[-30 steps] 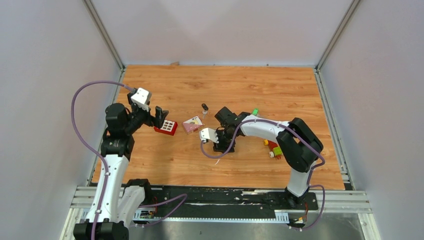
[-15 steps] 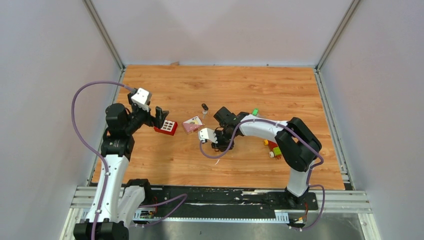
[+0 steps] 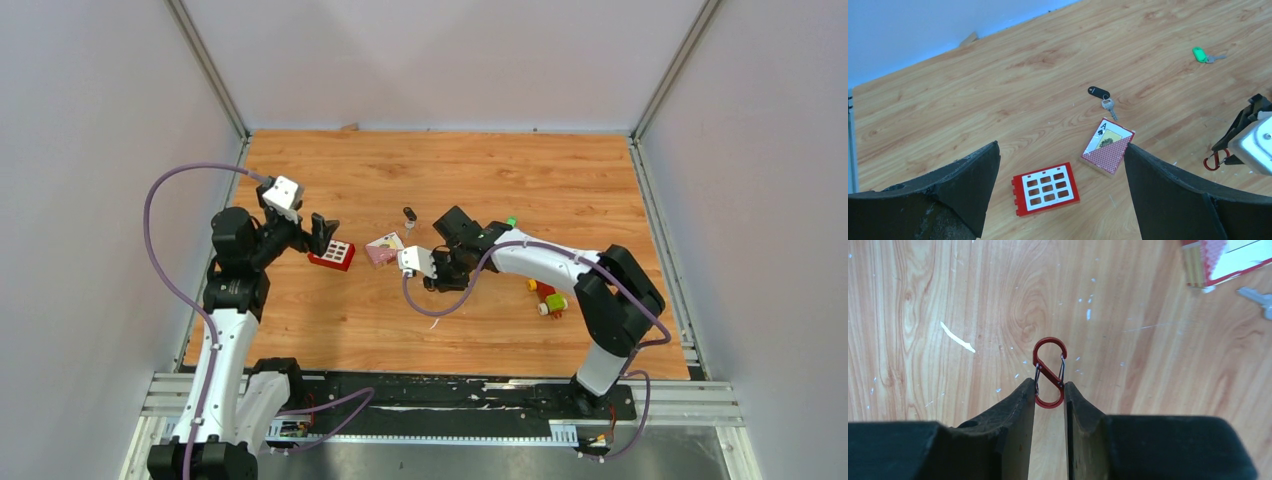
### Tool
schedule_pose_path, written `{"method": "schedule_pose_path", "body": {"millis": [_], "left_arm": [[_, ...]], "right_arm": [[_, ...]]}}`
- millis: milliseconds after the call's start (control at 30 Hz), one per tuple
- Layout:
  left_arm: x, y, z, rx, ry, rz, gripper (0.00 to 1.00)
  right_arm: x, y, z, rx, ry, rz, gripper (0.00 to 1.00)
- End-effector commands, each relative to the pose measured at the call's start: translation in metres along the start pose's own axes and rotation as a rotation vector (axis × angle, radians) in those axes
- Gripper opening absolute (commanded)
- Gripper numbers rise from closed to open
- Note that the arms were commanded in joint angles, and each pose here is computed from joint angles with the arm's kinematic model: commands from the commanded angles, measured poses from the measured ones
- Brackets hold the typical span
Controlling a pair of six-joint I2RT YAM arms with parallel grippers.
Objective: Put the keys on the keyring
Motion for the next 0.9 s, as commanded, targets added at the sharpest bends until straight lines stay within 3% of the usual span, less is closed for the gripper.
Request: {"method": "schedule_pose_path", "body": {"millis": [0, 200, 500, 733, 867], "left_arm": [[0.007, 0.004, -0.001, -0.024, 0.006, -0.04, 1.0], [0.006, 0.016, -0.012, -0.159, -0.01, 0.007, 0.98], [-0.021, 0.055, -0.087, -0.598, -0.167, 0.266, 0.98], [-0.03, 0.092, -0.135, -0.822, -0.415, 0.421, 0.8], [-0.035, 0.104, -0.152, -0.88, -0.516, 0.451, 0.75]], "right_arm": [[0.019, -0.021, -0.012, -0.091, -0.02, -0.069, 0.12], [0.039, -0.057, -0.021, -0.188, -0.014, -0.112, 0.12], [0.062, -0.113, -0.034, -0.411, 0.027, -0.187, 0.13], [0.064, -0.122, -0.045, -0.512, 0.063, -0.193, 0.13], [0.061, -0.121, -0.049, -0.539, 0.078, -0.184, 0.13]]}}
Point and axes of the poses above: each gripper's point midway between its finger pads, its own y axis out along the fingers, its own z axis along the line the jaws close on, x = y × z, the point moved 4 cm from there along -y, back along the fingers, and after that the axes turned 3 degrees about -y, right-handed, at the moved point
